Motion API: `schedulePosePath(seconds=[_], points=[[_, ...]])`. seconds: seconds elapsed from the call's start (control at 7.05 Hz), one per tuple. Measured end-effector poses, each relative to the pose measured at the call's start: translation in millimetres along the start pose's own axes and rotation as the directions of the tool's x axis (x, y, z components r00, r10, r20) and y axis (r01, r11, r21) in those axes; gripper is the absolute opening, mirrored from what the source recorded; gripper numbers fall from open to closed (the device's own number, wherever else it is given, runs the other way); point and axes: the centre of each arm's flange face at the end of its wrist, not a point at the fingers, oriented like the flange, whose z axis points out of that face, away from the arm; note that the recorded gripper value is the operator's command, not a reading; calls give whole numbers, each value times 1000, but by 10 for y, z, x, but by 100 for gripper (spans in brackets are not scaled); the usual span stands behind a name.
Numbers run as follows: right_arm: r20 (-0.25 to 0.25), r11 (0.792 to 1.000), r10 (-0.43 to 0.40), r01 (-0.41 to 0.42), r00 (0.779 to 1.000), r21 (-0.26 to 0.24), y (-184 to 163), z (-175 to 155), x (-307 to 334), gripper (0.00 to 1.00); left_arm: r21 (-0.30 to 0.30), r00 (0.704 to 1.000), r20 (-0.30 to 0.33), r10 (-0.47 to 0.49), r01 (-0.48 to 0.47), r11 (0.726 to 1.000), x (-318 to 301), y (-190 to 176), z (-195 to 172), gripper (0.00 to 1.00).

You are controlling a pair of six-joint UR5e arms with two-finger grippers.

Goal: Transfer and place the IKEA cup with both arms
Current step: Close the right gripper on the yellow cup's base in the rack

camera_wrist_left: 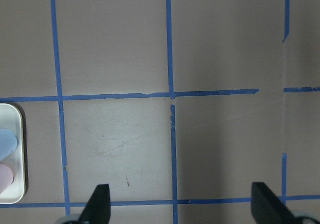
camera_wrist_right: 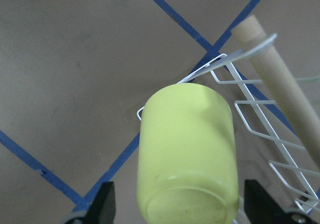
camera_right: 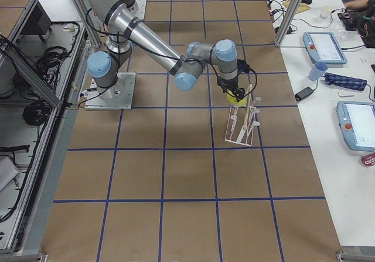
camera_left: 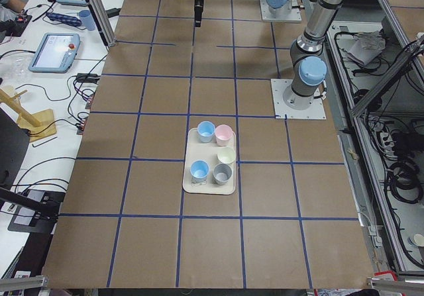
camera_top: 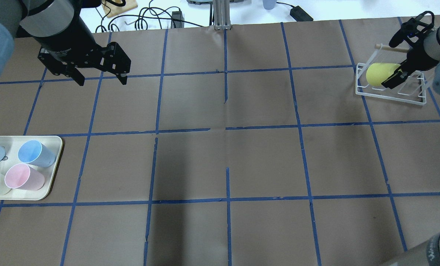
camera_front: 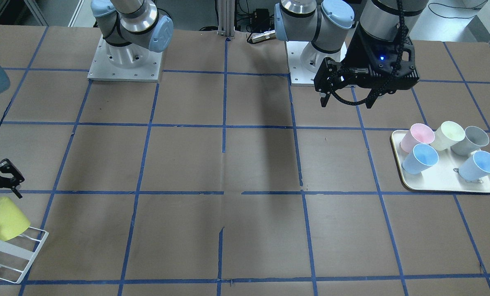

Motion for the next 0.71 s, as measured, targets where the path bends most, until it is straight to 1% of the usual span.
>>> schedulePosePath(seconds=[0.14, 0.28, 0.71], points=[[-1, 1000, -1, 1, 1000, 0, -1, -2, 2, 81, 0, 1000, 0, 0, 0, 1000, -1, 0, 1, 100], [-1, 1000, -1, 1, 1000, 0, -2, -6, 3, 73, -1, 1000, 0, 0, 0, 1000, -1, 0, 4, 100], [-6, 1000, -4, 4, 1000, 1, -6, -26, 10, 22, -1, 1000, 0, 0, 0, 1000, -1, 0, 4, 100]])
